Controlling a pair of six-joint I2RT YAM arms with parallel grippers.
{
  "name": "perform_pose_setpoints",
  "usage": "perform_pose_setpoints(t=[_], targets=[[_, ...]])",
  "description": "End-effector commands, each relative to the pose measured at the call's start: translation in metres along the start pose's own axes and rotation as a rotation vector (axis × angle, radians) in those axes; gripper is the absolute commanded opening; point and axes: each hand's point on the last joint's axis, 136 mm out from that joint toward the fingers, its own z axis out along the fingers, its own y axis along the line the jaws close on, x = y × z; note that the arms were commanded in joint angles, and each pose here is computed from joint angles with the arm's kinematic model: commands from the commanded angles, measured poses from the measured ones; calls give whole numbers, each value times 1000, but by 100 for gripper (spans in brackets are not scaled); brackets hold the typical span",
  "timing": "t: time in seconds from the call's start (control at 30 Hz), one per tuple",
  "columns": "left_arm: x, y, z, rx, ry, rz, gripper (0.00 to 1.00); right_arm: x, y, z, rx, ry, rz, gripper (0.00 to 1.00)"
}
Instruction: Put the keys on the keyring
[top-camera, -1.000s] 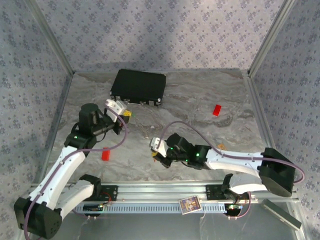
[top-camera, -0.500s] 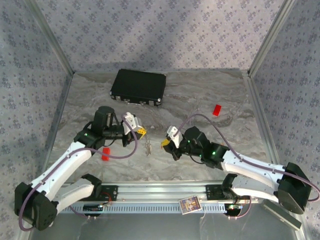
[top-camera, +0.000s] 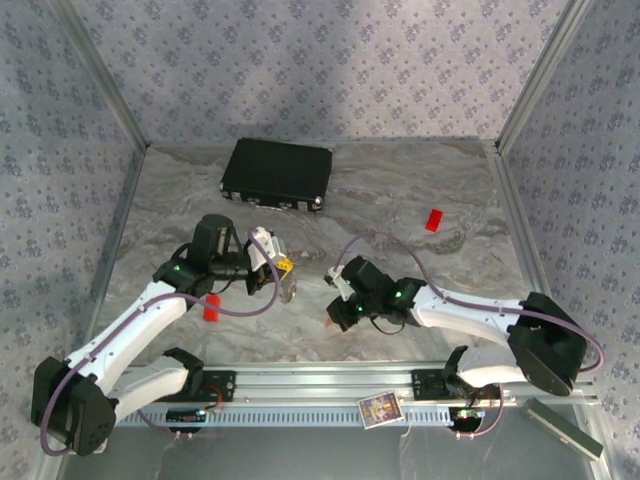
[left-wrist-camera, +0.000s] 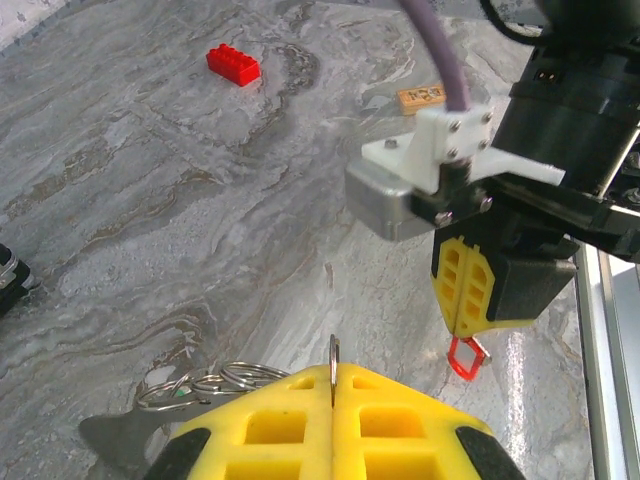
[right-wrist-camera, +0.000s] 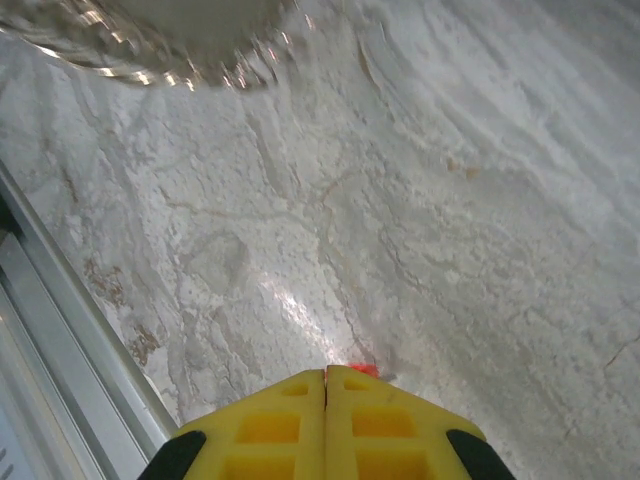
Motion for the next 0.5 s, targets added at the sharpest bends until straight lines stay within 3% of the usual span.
perform_pose_setpoints(t=[0.0, 0.47], targets=[[-7, -2, 1, 4, -36, 42, 0, 0, -3, 4, 26, 67, 82, 0], [3, 16, -2, -111, 17, 9, 0, -22, -40, 33, 125, 149, 192, 0]])
